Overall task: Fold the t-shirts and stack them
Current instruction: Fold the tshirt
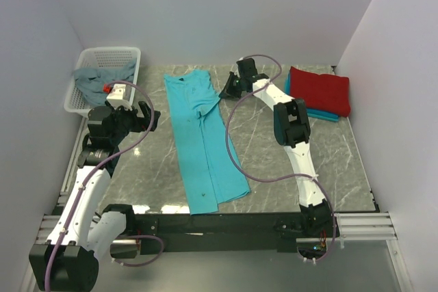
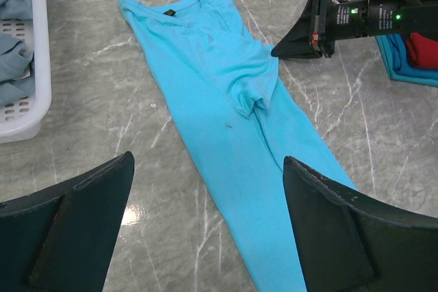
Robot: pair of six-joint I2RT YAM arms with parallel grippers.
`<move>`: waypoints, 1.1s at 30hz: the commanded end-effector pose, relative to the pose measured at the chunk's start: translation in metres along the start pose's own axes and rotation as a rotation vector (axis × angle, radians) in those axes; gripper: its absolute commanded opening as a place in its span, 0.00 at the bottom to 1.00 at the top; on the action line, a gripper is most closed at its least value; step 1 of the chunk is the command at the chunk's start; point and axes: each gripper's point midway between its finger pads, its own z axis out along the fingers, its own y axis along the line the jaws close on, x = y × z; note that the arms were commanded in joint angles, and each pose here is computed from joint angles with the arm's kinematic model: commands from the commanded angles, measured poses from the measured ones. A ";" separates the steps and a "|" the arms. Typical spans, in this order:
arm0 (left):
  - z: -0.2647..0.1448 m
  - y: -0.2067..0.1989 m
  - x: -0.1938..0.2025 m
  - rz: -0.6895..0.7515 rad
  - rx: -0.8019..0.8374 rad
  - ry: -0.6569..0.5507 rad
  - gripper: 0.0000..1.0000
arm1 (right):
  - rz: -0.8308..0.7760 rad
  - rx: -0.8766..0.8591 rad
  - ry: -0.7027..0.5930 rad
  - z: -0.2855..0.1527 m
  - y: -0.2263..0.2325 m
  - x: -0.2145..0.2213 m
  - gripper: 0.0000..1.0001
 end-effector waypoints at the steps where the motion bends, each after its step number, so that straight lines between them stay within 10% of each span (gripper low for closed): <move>1: -0.001 -0.005 -0.015 0.032 0.024 -0.040 0.95 | -0.101 -0.087 -0.118 -0.043 0.058 -0.035 0.05; 25: -0.005 -0.010 -0.018 0.031 0.044 -0.053 0.95 | -0.477 -0.032 -0.155 -0.039 0.143 0.029 0.11; 33: -0.005 -0.010 -0.017 0.030 0.043 -0.050 0.95 | -0.828 0.060 -0.187 -0.032 0.180 0.077 0.33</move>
